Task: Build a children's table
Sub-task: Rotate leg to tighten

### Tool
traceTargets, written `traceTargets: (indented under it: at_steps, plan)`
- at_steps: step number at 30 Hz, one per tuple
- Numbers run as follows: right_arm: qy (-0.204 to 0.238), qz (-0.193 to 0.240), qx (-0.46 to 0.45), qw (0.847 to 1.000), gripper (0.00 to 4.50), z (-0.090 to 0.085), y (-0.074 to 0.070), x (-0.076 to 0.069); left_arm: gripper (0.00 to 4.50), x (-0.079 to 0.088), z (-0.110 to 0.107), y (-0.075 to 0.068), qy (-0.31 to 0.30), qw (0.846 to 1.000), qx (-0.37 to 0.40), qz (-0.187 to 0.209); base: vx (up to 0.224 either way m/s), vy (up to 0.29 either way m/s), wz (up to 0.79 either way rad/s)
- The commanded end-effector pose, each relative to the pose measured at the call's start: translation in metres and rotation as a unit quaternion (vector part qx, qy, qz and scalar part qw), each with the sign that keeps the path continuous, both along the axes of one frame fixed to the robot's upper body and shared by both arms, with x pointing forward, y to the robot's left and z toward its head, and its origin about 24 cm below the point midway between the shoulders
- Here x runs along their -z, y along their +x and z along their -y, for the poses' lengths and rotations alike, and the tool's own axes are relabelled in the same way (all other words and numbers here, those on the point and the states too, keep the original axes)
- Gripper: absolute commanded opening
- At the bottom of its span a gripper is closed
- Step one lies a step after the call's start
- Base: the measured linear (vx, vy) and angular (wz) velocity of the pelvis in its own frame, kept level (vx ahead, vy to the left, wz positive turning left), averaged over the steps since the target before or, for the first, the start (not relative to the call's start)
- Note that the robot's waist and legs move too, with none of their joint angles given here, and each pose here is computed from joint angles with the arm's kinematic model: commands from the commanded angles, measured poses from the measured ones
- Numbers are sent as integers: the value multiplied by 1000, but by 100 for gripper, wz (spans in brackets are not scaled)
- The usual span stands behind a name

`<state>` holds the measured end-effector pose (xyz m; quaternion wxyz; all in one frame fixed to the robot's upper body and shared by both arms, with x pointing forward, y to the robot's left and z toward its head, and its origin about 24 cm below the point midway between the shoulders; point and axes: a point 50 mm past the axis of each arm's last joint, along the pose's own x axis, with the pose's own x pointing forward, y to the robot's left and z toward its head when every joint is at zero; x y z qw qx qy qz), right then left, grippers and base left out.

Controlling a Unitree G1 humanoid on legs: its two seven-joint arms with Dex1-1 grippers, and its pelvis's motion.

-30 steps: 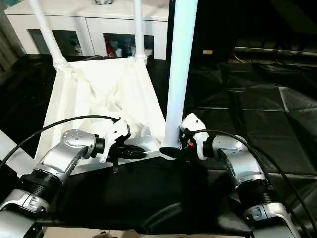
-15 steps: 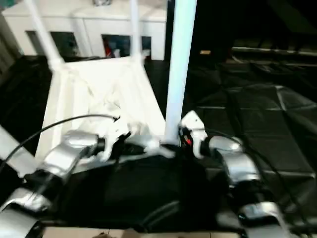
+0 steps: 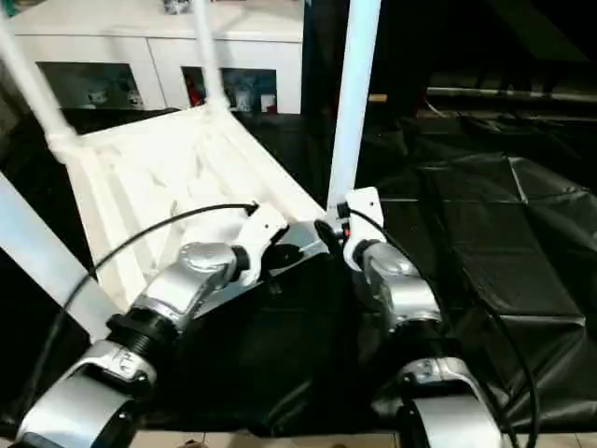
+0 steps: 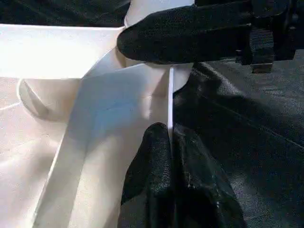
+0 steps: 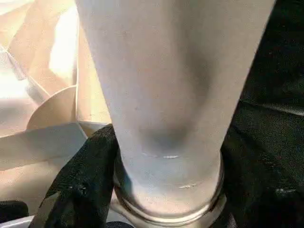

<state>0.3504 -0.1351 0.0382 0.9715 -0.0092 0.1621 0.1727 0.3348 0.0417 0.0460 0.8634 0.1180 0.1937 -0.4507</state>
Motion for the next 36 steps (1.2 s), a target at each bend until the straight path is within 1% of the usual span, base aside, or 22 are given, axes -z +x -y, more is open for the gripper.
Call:
traceTargets:
  at_steps: [1,3,4,5,7,9,10,11,13,15,16,17,18,19,20,23,24,28,31,34,35,36]
  plan:
    - [18,-27,-47,998,348,-26,-8,13,0,-9,17,-1,-9,999,31,21,0,0,0]
    - [18,-21,-49,998,370,-25,-8,11,0,-9,15,0,-8,999,30,23,0,0,0]
    - [21,-8,-54,998,379,-21,-6,7,0,-9,9,1,-6,999,31,26,0,0,0]
    - [21,-4,-57,998,386,-19,-5,6,0,-9,8,1,-6,999,33,28,0,0,0]
    - [19,23,-88,996,404,-4,-3,-8,0,-10,-4,1,-6,998,53,31,0,0,0]
    - [2,25,-113,993,424,4,-5,-11,0,-10,-10,1,-6,998,62,33,0,0,0]
    - [-5,25,-124,992,424,5,-5,-12,0,-10,-12,1,-5,997,64,32,0,0,0]
    - [-29,20,-176,984,424,12,-11,-13,0,-9,-21,0,-2,997,76,32,0,0,0]
    - [-57,9,-253,966,424,21,-22,-13,0,-9,-31,-4,-3,993,113,30,0,0,0]
    - [-60,8,-262,963,424,22,-23,-13,0,-10,-33,-5,-4,992,119,29,0,0,0]
    - [-60,0,-286,956,424,26,-27,-13,0,-11,-38,-10,-16,989,149,20,0,0,0]
    - [-60,0,-286,956,424,26,-27,-13,0,-11,-38,-10,-16,989,149,20,0,0,0]
    - [-61,-4,-302,951,424,28,-30,-13,0,-12,-43,-13,-20,985,168,15,0,0,0]
    - [-56,-10,-329,943,424,28,-34,-14,0,-13,-49,-17,-23,981,192,4,0,0,0]
    - [-54,-12,-338,940,424,28,-36,-14,0,-13,-51,-18,-23,980,199,1,0,0,0]
    - [-46,-12,-349,936,424,27,-38,-15,0,-13,-54,-19,-25,978,207,-3,0,0,0]
    - [-34,-10,-354,935,424,25,-38,-16,0,-15,-58,-22,-32,975,218,-10,0,0,0]
    - [-31,-12,-362,932,424,23,-40,-14,0,-15,-59,-24,-34,974,223,-13,0,0,0]
    - [-19,-18,-376,926,390,21,-43,-13,0,-15,-60,-25,-37,974,225,-15,0,0,0]
    - [-10,-22,-380,925,378,21,-45,-12,0,-15,-60,-25,-39,973,226,-18,0,0,0]
    - [-9,-25,-382,924,353,21,-46,-11,0,-14,-60,-26,-39,973,226,-21,0,0,0]
    - [-8,-31,-383,923,347,22,-48,-8,0,-13,-60,-27,-38,972,229,-24,0,0,0]
